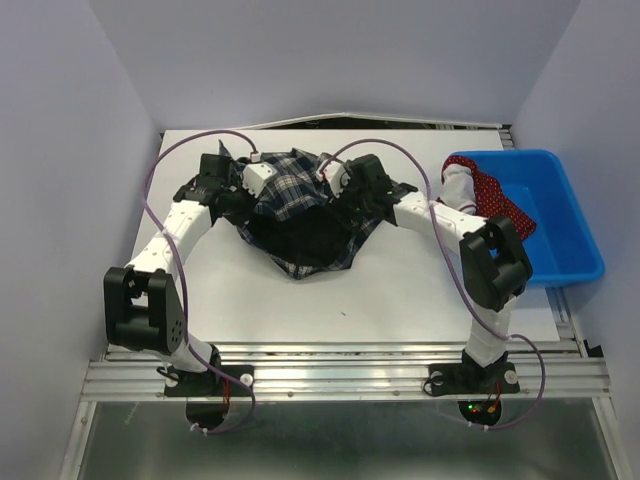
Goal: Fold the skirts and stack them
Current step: Flatten the skirt out
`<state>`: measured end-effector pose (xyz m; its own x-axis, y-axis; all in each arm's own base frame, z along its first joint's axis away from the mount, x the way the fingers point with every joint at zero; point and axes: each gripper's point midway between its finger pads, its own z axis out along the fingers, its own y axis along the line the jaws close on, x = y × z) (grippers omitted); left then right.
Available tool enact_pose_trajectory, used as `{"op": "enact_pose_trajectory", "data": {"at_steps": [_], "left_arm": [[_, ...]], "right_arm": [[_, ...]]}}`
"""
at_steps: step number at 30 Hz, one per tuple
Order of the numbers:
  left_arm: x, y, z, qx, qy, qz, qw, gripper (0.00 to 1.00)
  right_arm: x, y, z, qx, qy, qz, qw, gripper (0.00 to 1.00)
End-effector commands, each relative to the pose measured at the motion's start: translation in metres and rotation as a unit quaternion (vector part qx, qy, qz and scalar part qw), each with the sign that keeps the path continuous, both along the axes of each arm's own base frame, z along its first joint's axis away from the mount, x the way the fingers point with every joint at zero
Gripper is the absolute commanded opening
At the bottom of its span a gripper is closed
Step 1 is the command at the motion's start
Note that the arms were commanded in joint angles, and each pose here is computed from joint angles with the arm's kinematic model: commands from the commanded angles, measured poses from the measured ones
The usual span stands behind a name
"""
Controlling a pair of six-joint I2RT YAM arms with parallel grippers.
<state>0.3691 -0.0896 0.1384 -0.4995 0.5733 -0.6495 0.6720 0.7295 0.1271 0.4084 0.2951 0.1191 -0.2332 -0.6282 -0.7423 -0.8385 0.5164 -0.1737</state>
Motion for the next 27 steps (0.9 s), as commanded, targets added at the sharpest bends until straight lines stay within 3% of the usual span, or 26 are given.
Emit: {"op": "enact_pose_trajectory", "data": {"at_steps": [1, 7, 12, 15, 21, 23, 26, 27], "left_arm": [[0.009, -0.009, 0.019, -0.014, -0.022, -0.019, 0.999, 0.00], [0.010, -0.010, 0.018, -0.018, -0.025, -0.020, 0.999, 0.02], [0.006, -0.010, 0.016, -0.019, -0.022, -0.026, 0.999, 0.01], [0.013, -0.005, 0.016, -0.010, -0.032, -0.030, 0.999, 0.00], [0.032, -0.012, 0.021, -0.016, -0.038, -0.054, 0.998, 0.00], [0.034, -0.015, 0.025, -0.023, -0.040, -0.062, 0.997, 0.00], [0.037, -0.018, 0.031, -0.030, -0.046, -0.061, 0.997, 0.01], [0.037, -0.017, 0.031, -0.029, -0.045, -0.059, 0.997, 0.06]], "right_arm": [[0.049, 0.008, 0.037, 0.004, -0.109, -0.029, 0.994, 0.67], [0.085, 0.017, 0.064, 0.042, -0.144, -0.091, 0.984, 0.35], [0.084, 0.013, 0.077, 0.040, -0.138, -0.104, 0.984, 0.48], [0.068, 0.012, 0.087, 0.038, -0.127, -0.081, 0.988, 0.49], [0.081, 0.005, 0.066, 0.019, -0.111, -0.090, 0.990, 0.58], [0.086, 0.006, 0.058, 0.019, -0.100, -0.088, 0.991, 0.41], [0.099, 0.005, 0.041, 0.029, -0.065, -0.103, 0.992, 0.01], [0.103, 0.000, 0.048, 0.036, -0.064, -0.110, 0.991, 0.01]]}}
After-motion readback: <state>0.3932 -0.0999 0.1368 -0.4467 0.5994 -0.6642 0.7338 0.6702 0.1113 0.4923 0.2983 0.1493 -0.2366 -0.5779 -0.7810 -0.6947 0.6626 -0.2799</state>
